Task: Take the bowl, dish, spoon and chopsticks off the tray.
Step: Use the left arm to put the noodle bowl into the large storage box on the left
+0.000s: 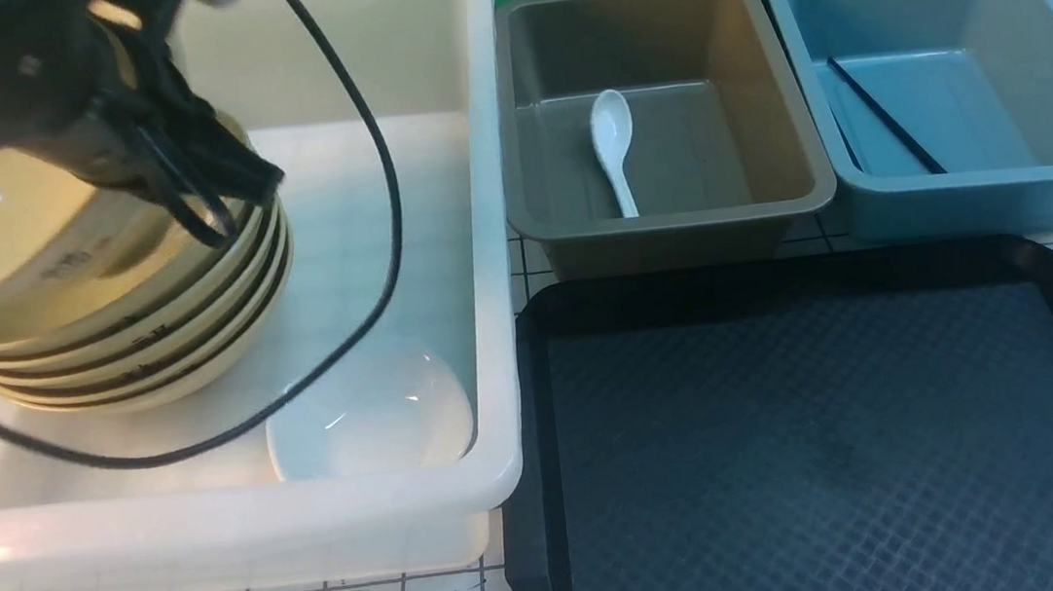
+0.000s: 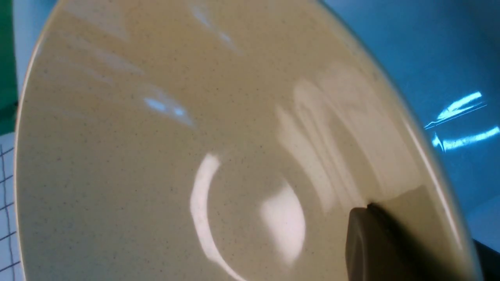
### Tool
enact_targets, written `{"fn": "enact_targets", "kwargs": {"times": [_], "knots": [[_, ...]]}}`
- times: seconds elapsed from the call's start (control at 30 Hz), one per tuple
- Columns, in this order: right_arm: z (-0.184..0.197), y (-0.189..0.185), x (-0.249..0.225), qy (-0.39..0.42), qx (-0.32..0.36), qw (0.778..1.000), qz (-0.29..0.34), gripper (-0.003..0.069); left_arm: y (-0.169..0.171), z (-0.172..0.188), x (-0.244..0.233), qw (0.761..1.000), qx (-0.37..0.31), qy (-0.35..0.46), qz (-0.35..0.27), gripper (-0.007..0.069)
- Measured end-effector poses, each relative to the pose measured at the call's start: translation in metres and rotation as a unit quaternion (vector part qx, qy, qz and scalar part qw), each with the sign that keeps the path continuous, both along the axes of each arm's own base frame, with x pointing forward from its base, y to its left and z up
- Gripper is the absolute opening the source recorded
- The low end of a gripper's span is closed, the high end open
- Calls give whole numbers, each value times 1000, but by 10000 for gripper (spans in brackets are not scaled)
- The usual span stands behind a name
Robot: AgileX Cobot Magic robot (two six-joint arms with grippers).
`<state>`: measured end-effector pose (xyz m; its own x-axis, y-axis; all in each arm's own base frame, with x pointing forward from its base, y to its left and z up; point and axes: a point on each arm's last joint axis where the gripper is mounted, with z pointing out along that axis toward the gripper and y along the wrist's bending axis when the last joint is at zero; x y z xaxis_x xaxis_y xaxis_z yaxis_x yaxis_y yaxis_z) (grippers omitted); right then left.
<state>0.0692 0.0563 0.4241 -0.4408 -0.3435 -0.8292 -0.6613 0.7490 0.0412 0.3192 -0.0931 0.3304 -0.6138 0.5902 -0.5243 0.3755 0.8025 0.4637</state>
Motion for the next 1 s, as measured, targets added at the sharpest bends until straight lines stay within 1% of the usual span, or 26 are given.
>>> {"fn": "enact_targets", "kwargs": {"times": [0.13, 0.33, 0.4, 0.5, 0.6, 0.67, 0.73, 0.77, 0.83, 0.87, 0.93, 0.97, 1.0], "knots": [[-1, 0, -1, 8, -5, 1000, 3, 47, -4, -13, 7, 1000, -1, 21, 1, 16], [-3, 0, -2, 8, -16, 1000, 14, 47, -5, -17, 8, 1000, -9, 30, 2, 26], [-2, 0, -2, 8, -16, 1000, 16, 47, -5, -17, 7, 999, -4, 34, 1, 98], [-2, 0, -3, 5, -18, 1000, 19, 47, -4, -9, 1, 1000, -4, 27, 2, 250], [-2, 0, -3, 4, -19, 1000, 20, 47, -5, 8, -14, 1000, -11, 14, 1, 388], [-2, 0, -3, 4, -19, 1000, 21, 47, -9, 23, -31, 999, -36, 3, 4, 468], [-2, 0, -3, 4, -19, 1000, 21, 47, -12, 39, -47, 997, -80, -11, 8, 519], [-2, 0, -3, 4, -19, 1000, 21, 47, -13, 47, -56, 994, -110, -19, 13, 527], [-2, 0, -3, 4, -19, 1000, 21, 47, -14, 60, -72, 985, -171, -26, 27, 510], [-2, 0, -3, 4, -19, 1000, 21, 47, -13, 65, -78, 978, -202, -26, 37, 470], [-3, 0, -3, 6, -20, 1000, 21, 47, -11, 74, -91, 967, -247, -25, 49, 345], [-4, 0, -4, 12, -23, 999, 24, 47, -9, 78, -100, 961, -271, -25, 49, 233], [-4, 0, -4, 15, -25, 999, 25, 47, -7, 82, -107, 956, -287, -28, 46, 176]]}}
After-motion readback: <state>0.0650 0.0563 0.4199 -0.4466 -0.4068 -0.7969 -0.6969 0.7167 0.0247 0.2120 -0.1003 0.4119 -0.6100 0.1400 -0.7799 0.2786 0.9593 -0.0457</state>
